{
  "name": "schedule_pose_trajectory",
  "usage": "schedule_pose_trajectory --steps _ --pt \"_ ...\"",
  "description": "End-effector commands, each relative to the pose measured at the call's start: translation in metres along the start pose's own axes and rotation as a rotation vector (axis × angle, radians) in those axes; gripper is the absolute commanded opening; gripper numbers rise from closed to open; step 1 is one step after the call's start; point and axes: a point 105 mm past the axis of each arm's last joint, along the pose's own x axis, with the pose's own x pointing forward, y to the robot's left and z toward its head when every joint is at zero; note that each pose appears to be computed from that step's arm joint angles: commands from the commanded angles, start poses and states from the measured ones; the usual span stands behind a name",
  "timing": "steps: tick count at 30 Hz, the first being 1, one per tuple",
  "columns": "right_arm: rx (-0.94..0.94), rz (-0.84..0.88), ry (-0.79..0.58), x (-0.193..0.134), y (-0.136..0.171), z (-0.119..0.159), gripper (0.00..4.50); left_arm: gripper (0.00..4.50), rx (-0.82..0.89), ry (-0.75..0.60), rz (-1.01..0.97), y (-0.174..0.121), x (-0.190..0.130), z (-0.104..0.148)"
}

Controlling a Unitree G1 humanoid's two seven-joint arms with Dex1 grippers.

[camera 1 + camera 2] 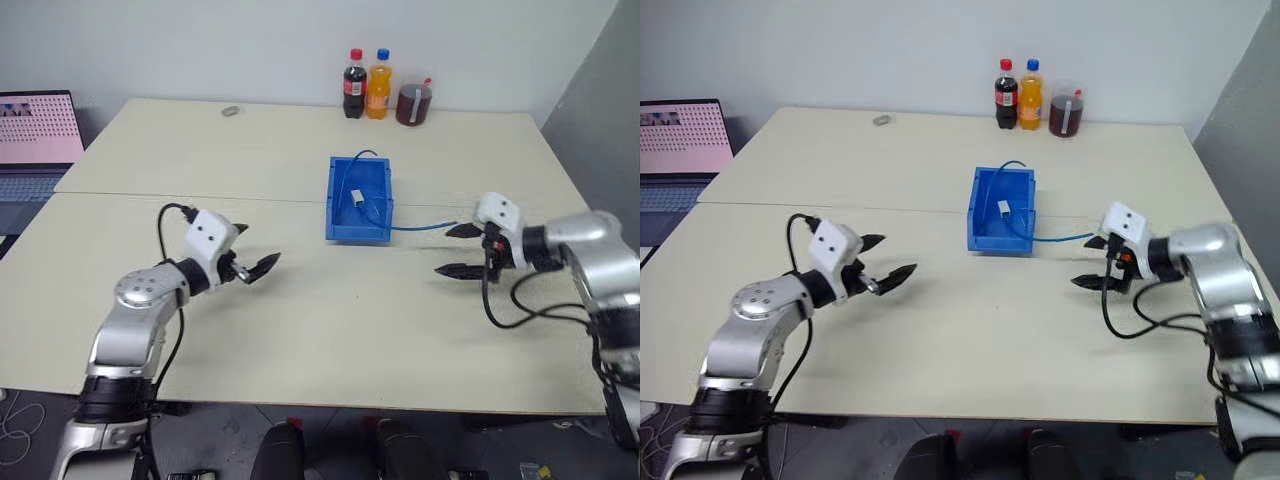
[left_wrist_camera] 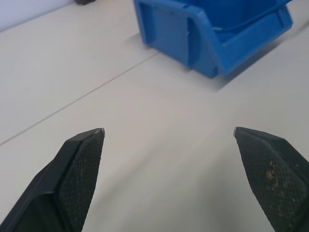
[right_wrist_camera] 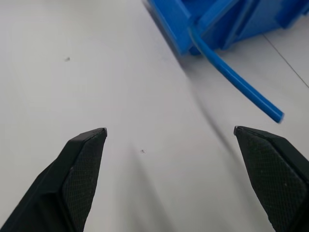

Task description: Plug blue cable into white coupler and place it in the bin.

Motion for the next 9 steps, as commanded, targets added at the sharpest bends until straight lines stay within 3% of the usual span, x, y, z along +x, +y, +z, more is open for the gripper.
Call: schedule_pose_trajectory --steps 1,9 --pt "0.027 -0.077 -0.162 -0.0201 0.0104 0.0351 4.49 4.5 -0.002 -0.075 0.013 0.0041 -0.0065 0.0222" --pt "0.106 -0.187 -0.167 -0.0181 0.0069 0.0318 4.49 4.5 -0.041 -0.078 -0.044 -0.0039 -0.0069 0.026"
